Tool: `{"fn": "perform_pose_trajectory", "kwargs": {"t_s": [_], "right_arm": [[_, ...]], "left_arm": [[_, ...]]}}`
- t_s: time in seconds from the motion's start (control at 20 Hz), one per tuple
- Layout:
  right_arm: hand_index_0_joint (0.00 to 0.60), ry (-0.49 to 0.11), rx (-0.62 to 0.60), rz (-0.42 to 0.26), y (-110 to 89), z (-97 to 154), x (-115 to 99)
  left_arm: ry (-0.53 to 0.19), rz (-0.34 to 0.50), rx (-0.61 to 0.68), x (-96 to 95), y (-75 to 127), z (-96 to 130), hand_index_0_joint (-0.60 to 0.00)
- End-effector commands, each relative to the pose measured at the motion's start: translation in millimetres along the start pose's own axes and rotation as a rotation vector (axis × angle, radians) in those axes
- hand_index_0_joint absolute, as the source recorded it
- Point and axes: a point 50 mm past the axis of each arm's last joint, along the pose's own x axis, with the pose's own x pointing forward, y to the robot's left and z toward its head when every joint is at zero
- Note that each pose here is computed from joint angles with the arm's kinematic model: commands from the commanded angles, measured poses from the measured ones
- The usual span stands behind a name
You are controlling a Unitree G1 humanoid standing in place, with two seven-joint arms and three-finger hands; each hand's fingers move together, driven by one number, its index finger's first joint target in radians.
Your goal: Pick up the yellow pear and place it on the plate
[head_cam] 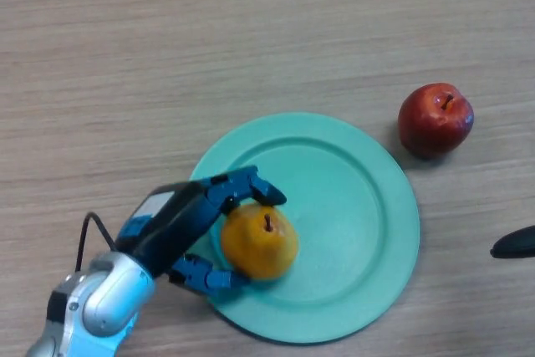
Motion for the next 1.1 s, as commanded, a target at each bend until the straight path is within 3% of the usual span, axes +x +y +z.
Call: {"fn": "perform_pose_trajectory", "kwargs": {"t_s": [0.05,0.15,0.2,0.25,0.35,0.4,0.9,1.1], "right_arm": [[0.0,-0.193,-0.086,-0.073,-13.4,30.1,-6.1],[0.0,-0.185,-0.089,-0.07,-13.2,29.2,-7.4],[0.0,-0.183,-0.088,-0.07,-13.2,29.0,-7.6],[0.0,-0.18,-0.087,-0.069,-13.3,29.0,-7.8],[0.0,-0.17,-0.078,-0.069,-13.2,29.0,-8.0],[0.0,-0.169,-0.072,-0.068,-13.1,29.5,-7.8],[0.0,-0.19,-0.095,-0.078,-13.4,29.4,-4.8],[0.0,-0.193,-0.109,-0.077,-15.5,28.1,-2.4]], "left_arm": [[-0.113,0.182,-0.103,8.1,26.9,20.3,-0.6],[-0.062,0.244,-0.208,13.0,30.7,17.1,-0.6],[-0.054,0.242,-0.208,13.9,29.4,16.0,-0.451],[-0.046,0.24,-0.208,14.8,28.2,14.8,-0.351],[0.005,0.216,-0.21,17.9,24.5,9.7,-0.056],[0.022,0.205,-0.211,18.7,23.9,8.5,0.0],[0.031,0.239,-0.166,13.2,36.1,6.4,0.0],[-0.02,0.319,-0.168,0.2,62.6,15.1,0.0]]}}
